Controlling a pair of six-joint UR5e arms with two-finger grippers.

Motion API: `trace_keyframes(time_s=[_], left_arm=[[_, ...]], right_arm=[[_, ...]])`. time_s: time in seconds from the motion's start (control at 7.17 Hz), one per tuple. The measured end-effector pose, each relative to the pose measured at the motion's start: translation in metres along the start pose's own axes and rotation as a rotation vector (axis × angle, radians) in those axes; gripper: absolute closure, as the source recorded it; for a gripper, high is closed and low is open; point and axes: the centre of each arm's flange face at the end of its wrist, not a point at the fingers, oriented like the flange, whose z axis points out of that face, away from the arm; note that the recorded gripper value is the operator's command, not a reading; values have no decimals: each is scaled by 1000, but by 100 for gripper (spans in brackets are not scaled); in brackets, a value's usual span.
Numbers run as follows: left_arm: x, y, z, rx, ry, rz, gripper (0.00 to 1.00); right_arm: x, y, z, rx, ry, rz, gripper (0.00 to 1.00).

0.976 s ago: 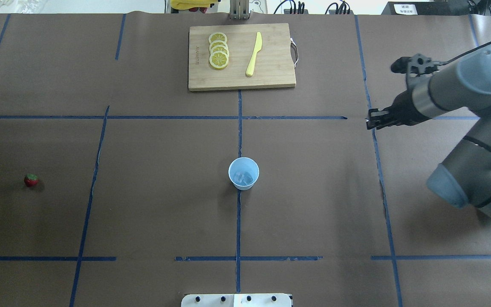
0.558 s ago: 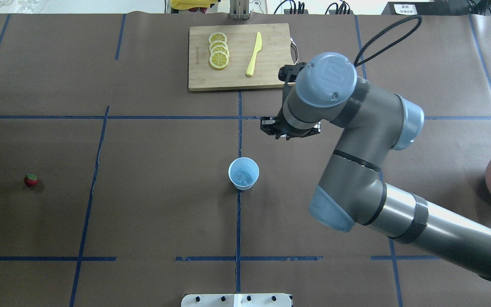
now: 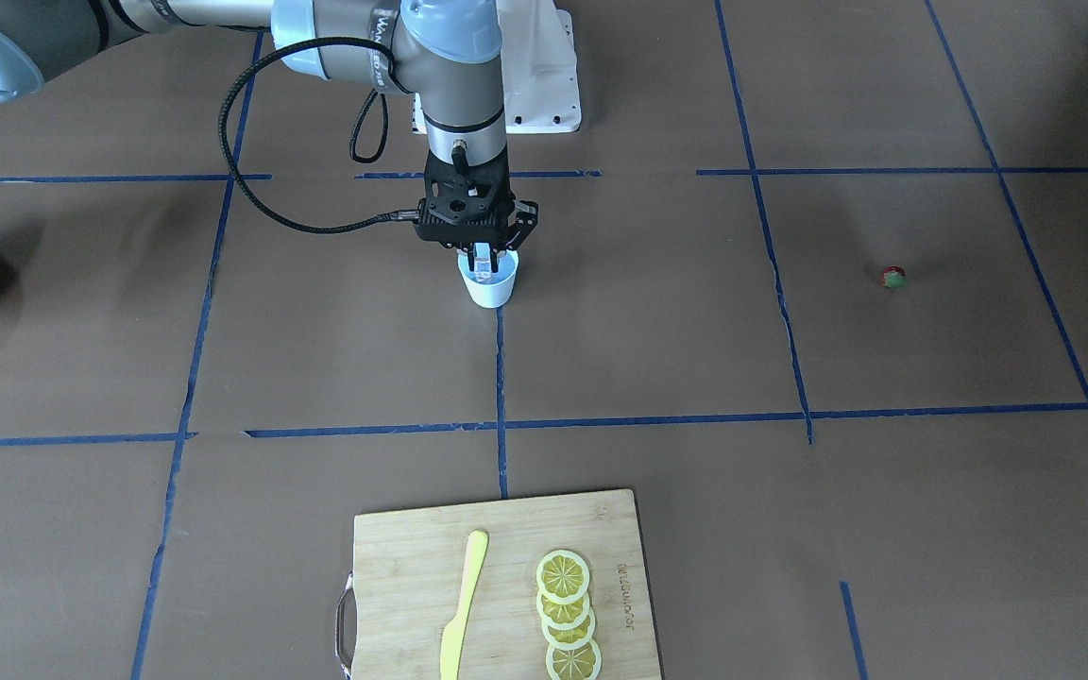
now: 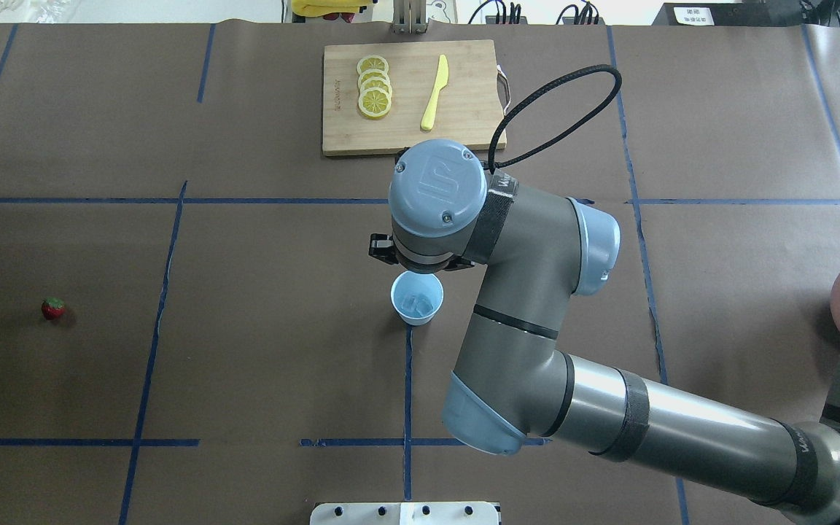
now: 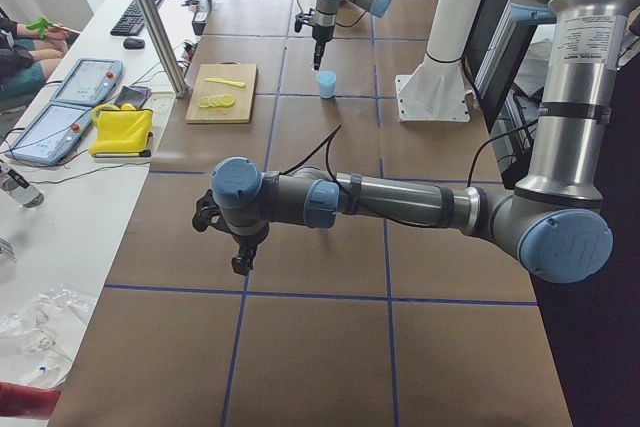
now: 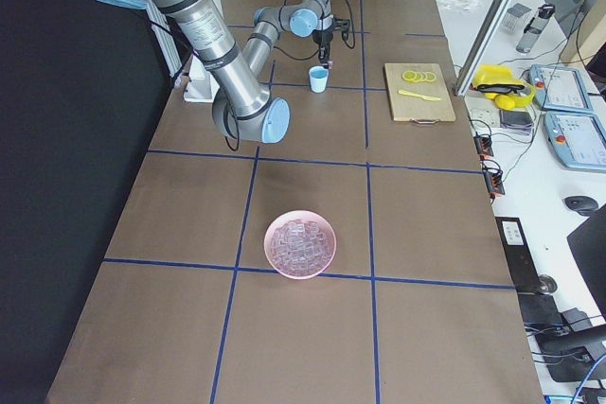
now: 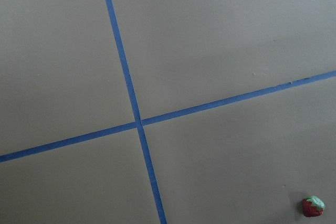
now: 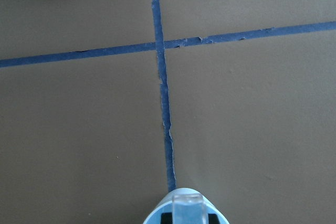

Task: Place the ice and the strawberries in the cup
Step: 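Carry the third ice cube with the right gripper over the cup, then open the right gripper to drop the ice cube into the cup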

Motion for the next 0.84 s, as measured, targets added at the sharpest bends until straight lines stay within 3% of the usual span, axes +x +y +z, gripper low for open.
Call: trace_keyframes(time_s=[0.14,0.28,0.42,0.84], left_arm=[[0,0,0,0,0,0,0],[0,0,0,0,0,0,0],[0,0,0,0,0,0,0],[-1,0,2,-2,1,-1,0]], right_arm=[[1,3,2,-5,21,3,78],[0,7,3,-11,29,1,53],[-1,10,4,-16,31,-2,4],[-4,20,6,-25,30,-13,1]])
